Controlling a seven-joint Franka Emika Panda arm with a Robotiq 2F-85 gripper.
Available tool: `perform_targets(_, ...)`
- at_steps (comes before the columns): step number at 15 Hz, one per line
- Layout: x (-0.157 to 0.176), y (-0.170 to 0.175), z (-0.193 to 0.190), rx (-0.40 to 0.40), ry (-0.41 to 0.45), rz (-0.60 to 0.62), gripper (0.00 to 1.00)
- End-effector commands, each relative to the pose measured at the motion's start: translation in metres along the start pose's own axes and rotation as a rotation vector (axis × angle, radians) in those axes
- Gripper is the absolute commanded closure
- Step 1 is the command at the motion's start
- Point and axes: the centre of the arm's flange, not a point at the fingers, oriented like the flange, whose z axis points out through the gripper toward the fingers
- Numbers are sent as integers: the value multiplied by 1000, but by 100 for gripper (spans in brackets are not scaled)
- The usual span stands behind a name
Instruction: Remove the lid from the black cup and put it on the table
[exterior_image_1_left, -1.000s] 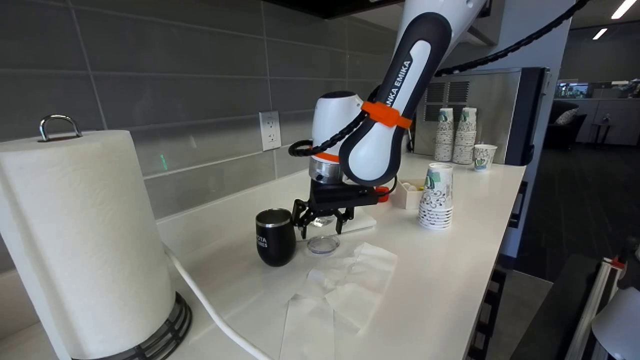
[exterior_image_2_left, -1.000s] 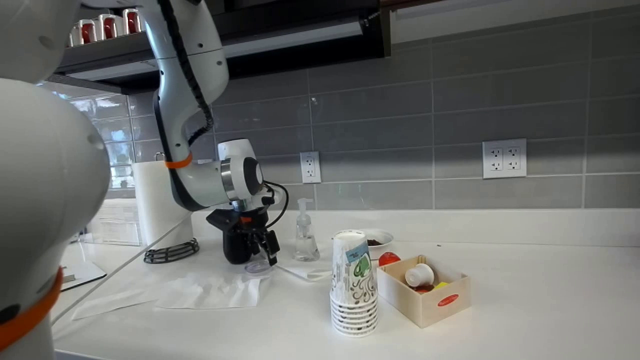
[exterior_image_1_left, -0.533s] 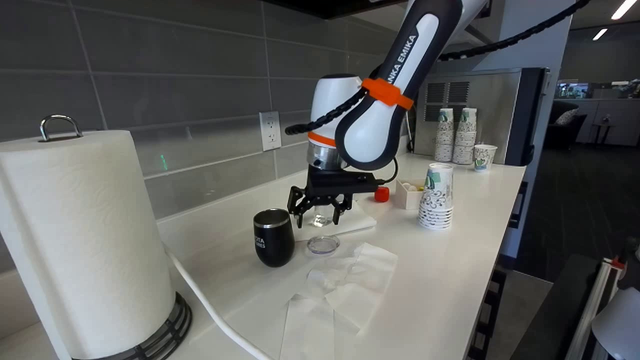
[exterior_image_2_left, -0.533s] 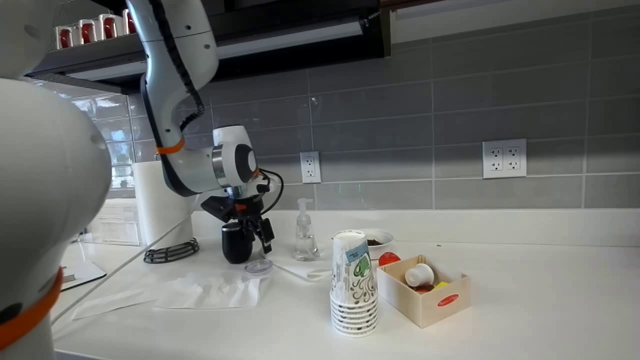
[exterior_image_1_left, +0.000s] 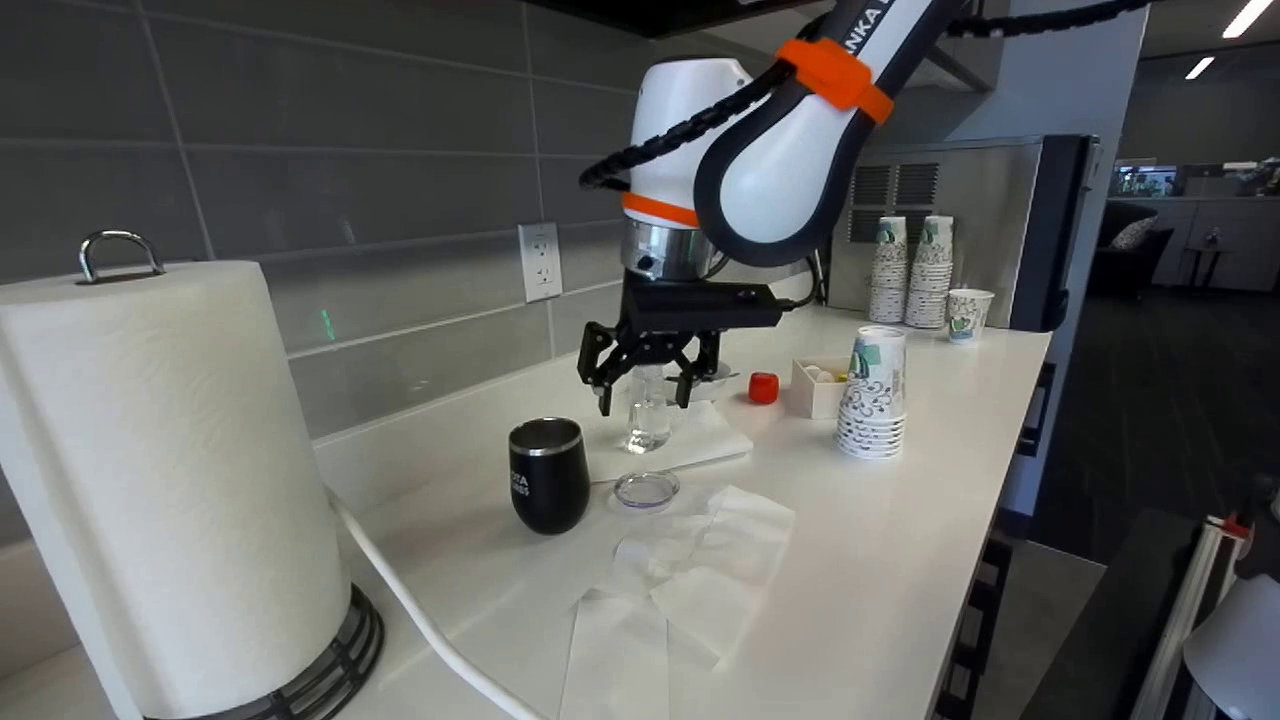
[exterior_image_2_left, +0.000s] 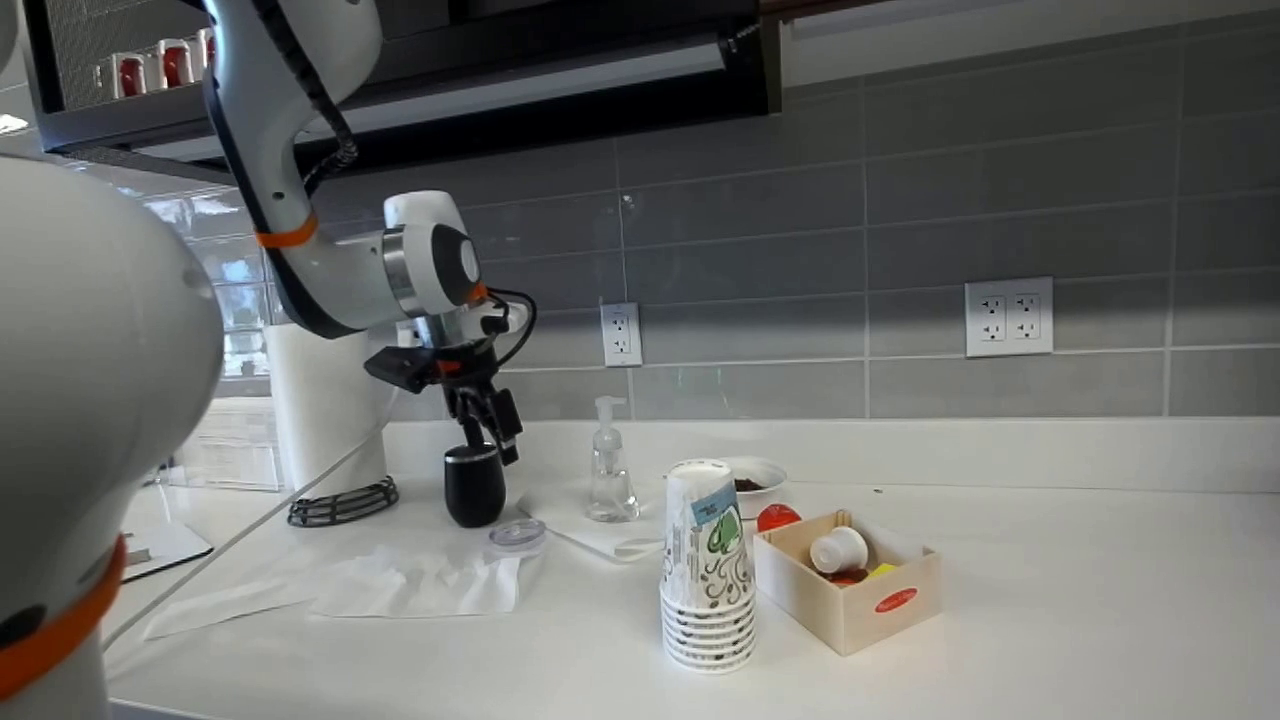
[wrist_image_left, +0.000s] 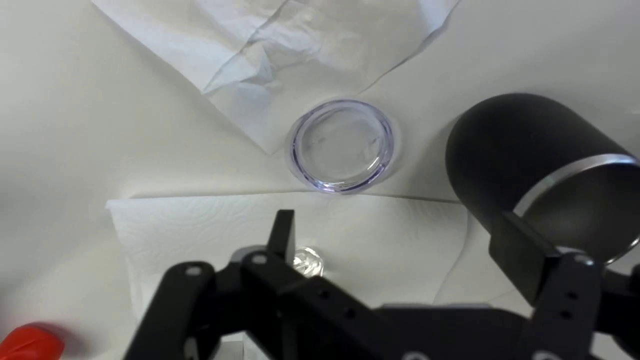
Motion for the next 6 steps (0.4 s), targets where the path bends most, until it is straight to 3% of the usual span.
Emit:
perform_targets(1, -18, 1, -26, -40, 12, -3, 0)
perform_targets(6, -29, -5, -36, -70, 22, -20, 0)
